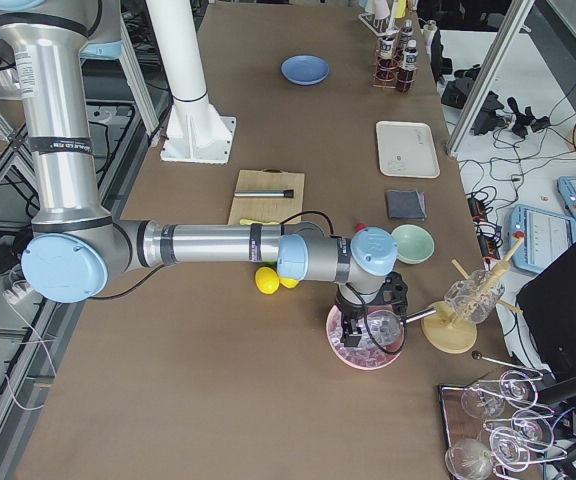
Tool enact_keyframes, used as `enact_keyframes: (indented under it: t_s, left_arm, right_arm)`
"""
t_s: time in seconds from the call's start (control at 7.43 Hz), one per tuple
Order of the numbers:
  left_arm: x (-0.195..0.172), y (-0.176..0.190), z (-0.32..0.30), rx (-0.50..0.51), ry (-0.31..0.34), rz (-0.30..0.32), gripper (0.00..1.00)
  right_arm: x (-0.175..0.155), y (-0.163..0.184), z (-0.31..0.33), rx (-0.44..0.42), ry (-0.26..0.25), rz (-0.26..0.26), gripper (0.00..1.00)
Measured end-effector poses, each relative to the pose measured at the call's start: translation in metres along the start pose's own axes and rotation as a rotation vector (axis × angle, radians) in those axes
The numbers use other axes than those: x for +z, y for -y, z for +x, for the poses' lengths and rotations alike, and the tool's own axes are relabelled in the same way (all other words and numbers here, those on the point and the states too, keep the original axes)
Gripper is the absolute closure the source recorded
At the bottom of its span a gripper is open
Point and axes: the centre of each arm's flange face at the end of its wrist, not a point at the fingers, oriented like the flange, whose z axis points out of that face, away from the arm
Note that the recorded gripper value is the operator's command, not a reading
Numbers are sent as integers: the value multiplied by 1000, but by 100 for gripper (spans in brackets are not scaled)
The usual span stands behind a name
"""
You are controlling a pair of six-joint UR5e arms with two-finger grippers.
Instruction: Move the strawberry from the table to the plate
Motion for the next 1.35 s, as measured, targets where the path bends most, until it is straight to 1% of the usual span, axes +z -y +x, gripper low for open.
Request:
enact_keyframes:
  t_s: [0.27,0.67,0.81,1.08,1.21,1.35]
  left_arm:
    - [-7,3,8,18,-1,19,2]
    - [-22,8,24,59,-1,55,2]
    - [-27,11,29,77,0,76,2]
    - [-28,15,41,79,-6,109,3]
    - [-22,17,51,93,-19,111,3]
    - [-12,18,64,100,-60,98,3]
  right_arm:
    - [-4,-7,-5,-1,7,9,0]
    - [-1,-16,-3,4,9,9,0]
    - [-1,-19,-4,3,10,11,0]
    - [-5,-22,-8,-8,14,20,0]
    - [-9,-21,-14,-24,15,29,0]
    - [-12,-19,-23,-42,19,34,0]
